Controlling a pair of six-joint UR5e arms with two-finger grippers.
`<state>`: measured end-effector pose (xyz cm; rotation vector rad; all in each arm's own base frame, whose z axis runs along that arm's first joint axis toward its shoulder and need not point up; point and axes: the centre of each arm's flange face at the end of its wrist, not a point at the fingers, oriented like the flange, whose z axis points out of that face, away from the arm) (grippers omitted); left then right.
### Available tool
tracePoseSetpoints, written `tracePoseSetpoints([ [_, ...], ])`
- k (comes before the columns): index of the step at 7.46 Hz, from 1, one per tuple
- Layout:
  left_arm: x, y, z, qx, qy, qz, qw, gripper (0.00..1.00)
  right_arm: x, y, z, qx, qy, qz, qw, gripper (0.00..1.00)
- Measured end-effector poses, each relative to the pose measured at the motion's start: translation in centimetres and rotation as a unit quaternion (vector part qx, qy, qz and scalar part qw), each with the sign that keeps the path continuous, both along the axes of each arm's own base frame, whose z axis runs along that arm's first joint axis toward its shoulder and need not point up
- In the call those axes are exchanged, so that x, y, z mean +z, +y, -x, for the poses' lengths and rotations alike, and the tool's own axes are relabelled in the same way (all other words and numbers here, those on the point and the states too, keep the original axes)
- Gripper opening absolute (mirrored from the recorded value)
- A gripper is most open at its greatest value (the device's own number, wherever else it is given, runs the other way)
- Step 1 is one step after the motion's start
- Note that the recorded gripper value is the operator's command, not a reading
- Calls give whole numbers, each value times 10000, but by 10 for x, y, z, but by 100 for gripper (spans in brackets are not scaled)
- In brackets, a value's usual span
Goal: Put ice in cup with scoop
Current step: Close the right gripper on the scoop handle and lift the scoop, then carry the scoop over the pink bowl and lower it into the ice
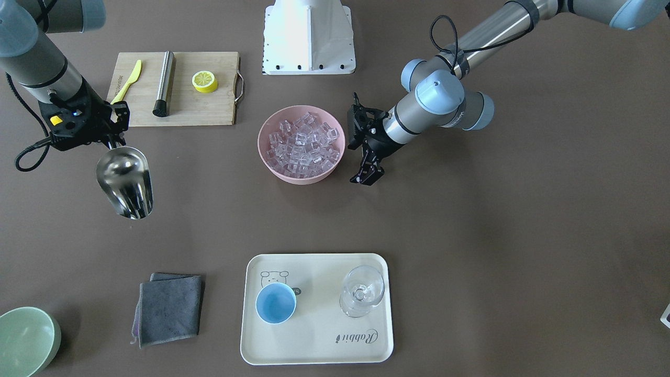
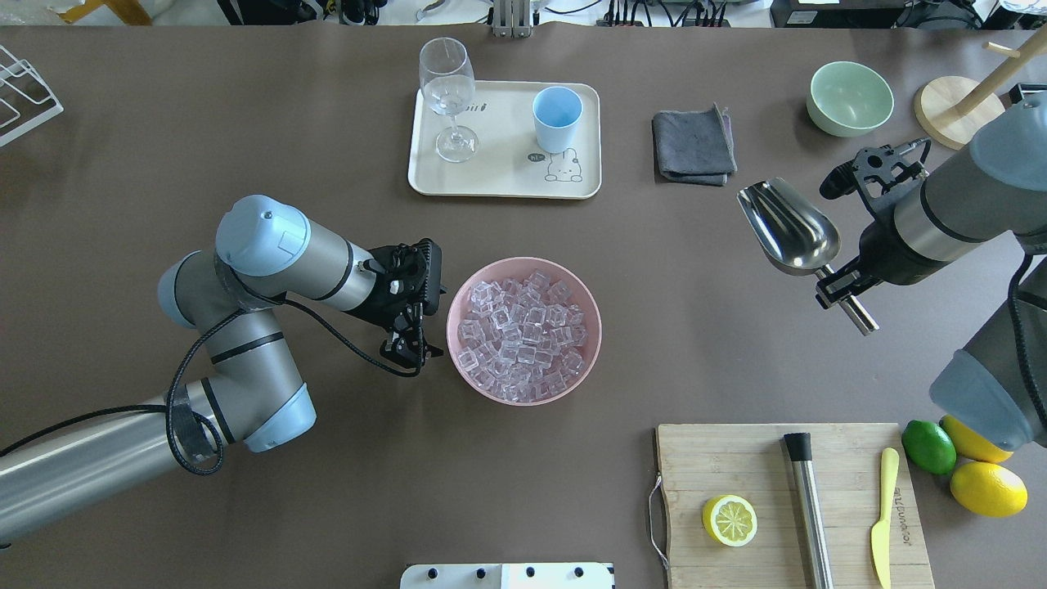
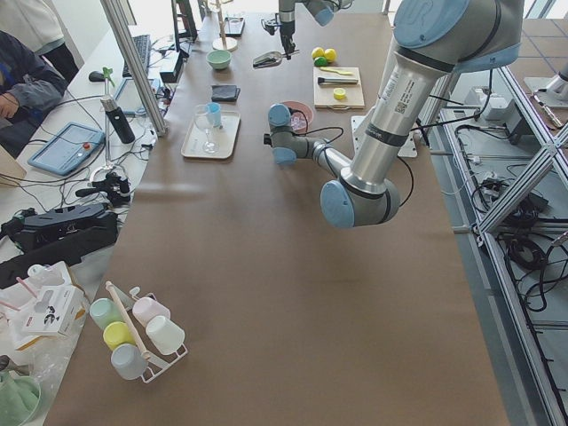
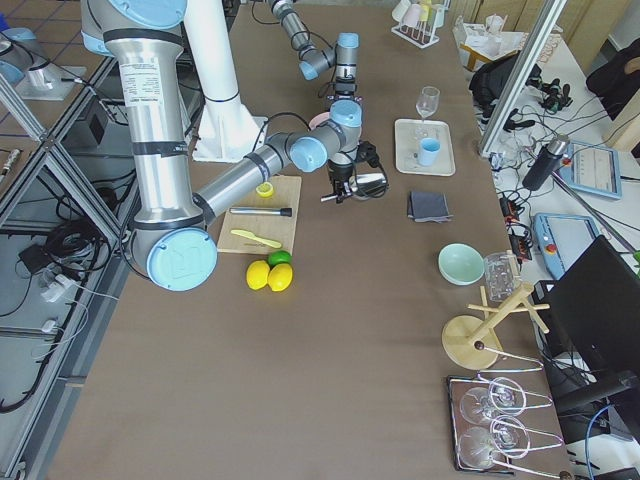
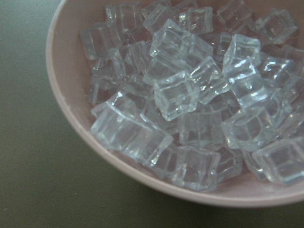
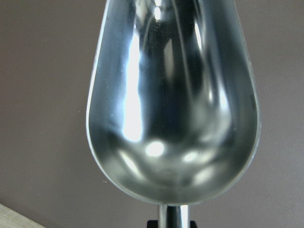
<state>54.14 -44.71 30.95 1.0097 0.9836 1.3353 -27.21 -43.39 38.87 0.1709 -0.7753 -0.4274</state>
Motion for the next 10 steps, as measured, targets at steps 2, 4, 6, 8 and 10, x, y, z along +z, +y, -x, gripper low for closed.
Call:
tracePoseSetpoints([
  [2, -1, 1, -2, 23, 14, 6, 10000, 98, -17, -4, 2, -685, -62, -868, 9939, 0],
  [4, -3, 2, -3, 26, 20, 21, 10000, 98, -40, -8, 0, -1271, 111, -1805, 9753, 0],
  [6, -6, 2, -3, 29, 39, 9, 10000, 98, -89, 3, 3, -2065, 469, -2531, 9440, 0],
  [8, -7, 3, -2, 31, 46, -2, 10000, 98, -124, 33, 4, -2858, 797, -2844, 9117, 0],
  [10, -8, 4, -1, 32, 56, -12, 10000, 98, -144, 47, 5, -3673, 1199, -3053, 8703, 0],
])
